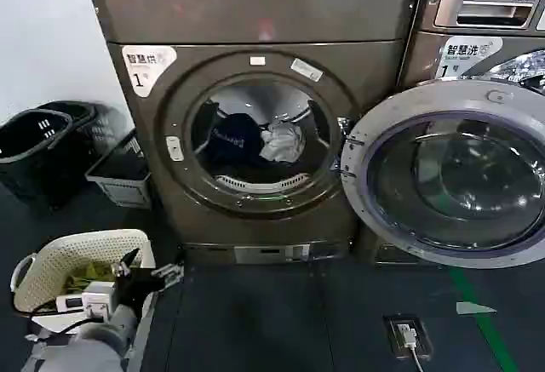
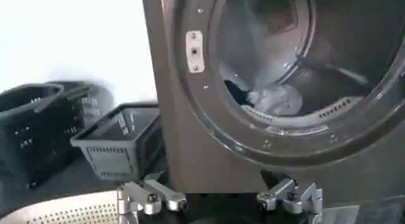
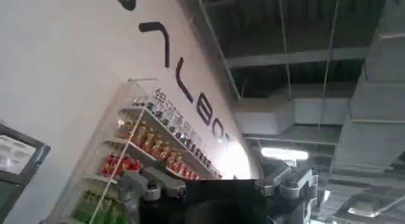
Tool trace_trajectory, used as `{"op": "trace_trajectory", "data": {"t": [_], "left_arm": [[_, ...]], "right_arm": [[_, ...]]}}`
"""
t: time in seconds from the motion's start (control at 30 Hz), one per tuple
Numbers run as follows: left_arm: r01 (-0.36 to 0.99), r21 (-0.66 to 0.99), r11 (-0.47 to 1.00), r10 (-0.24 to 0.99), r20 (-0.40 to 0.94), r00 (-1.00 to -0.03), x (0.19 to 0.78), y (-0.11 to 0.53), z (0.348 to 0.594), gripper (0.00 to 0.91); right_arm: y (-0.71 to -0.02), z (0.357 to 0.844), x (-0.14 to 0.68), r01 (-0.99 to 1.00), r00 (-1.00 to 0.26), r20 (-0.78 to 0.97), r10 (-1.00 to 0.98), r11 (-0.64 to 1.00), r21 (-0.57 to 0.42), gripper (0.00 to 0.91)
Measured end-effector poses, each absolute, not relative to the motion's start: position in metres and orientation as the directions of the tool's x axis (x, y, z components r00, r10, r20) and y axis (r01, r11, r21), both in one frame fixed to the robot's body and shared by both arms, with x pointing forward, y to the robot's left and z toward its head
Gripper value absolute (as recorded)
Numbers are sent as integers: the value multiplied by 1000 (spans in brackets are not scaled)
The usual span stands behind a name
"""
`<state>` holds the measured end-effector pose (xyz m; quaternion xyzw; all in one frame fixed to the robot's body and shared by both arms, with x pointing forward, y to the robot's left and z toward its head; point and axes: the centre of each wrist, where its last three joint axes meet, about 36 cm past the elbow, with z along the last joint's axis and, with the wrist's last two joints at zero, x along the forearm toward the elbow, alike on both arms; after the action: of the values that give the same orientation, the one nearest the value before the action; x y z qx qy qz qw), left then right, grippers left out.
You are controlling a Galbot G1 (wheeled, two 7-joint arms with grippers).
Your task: Grasp the clothes from the dryer.
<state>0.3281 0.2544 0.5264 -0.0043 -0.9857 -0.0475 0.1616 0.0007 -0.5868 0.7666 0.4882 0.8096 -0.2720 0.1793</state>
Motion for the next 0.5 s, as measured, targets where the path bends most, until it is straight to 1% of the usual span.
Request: {"op": "trace_trajectory", "data": {"t": [0.17, 0.5], "left_arm": [[23, 92, 995, -6, 299, -954, 327, 253, 527, 907], [29, 88, 996, 5, 262, -965, 324, 252, 533, 907]], "right_arm": [[-586, 767, 0, 881, -472, -558, 682, 382, -278, 907], [-587, 769, -3, 884, -466, -579, 669, 387, -263, 907]]}}
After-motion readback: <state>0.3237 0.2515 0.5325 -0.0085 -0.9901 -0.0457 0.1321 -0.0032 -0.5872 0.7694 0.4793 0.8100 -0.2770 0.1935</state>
